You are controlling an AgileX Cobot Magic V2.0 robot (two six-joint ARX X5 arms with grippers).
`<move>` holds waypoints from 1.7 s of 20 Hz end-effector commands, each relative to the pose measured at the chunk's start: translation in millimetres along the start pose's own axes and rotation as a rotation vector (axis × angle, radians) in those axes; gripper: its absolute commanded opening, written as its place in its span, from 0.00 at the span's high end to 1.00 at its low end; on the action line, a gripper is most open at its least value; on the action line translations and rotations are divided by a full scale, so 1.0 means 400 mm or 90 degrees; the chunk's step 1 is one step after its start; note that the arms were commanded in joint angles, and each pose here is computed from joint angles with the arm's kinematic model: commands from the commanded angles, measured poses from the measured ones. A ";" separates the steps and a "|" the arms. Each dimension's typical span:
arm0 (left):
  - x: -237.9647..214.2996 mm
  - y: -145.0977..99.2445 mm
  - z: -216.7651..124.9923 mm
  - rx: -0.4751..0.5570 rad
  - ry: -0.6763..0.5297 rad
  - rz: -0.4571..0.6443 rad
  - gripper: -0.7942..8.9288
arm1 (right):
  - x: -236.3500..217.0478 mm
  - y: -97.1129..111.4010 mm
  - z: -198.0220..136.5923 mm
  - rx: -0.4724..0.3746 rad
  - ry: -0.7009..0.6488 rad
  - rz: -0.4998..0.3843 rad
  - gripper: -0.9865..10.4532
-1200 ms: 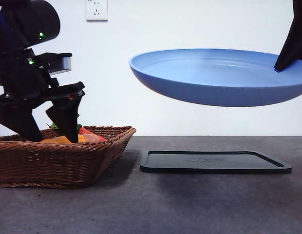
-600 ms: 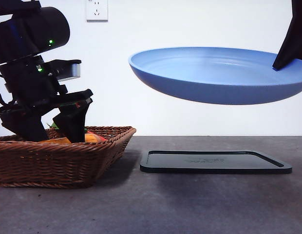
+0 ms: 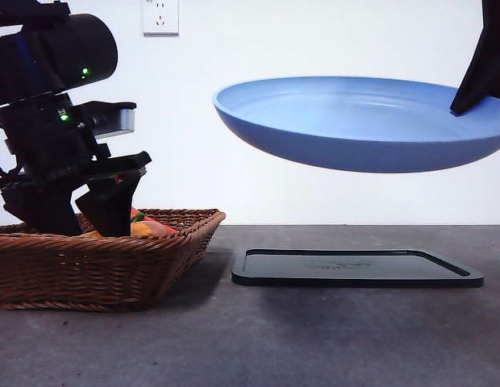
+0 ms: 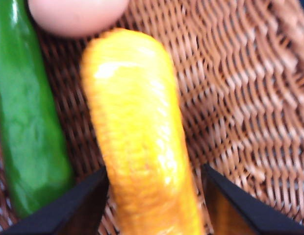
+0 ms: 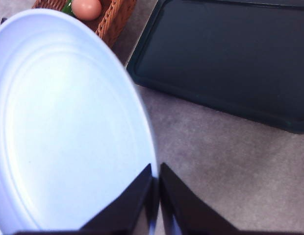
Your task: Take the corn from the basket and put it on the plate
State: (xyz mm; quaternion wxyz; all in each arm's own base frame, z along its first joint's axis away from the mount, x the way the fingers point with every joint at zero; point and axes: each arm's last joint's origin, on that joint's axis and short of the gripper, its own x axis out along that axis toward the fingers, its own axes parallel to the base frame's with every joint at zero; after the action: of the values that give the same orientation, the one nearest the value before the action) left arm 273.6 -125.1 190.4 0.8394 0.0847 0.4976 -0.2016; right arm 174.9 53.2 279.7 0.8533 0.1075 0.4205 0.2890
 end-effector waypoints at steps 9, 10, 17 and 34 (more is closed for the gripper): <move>0.011 -0.003 0.013 -0.017 0.008 -0.002 0.72 | -0.004 0.006 0.011 -0.001 -0.011 0.007 0.91; 0.006 -0.004 0.020 -0.017 0.001 -0.002 0.72 | -0.004 0.006 0.011 0.001 -0.011 0.007 0.91; -0.115 -0.019 0.108 -0.015 -0.119 -0.067 0.74 | 0.031 -0.017 0.022 0.035 0.004 -0.042 0.91; -0.074 -0.269 0.102 0.189 -0.069 -0.313 0.73 | 0.209 -0.087 0.098 0.138 0.061 0.070 0.91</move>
State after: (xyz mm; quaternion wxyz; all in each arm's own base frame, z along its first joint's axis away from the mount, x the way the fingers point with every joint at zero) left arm 246.9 -224.4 240.7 0.7691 0.0612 0.4352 -0.4641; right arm 255.9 74.1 230.9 0.8014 0.2006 0.4869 0.2837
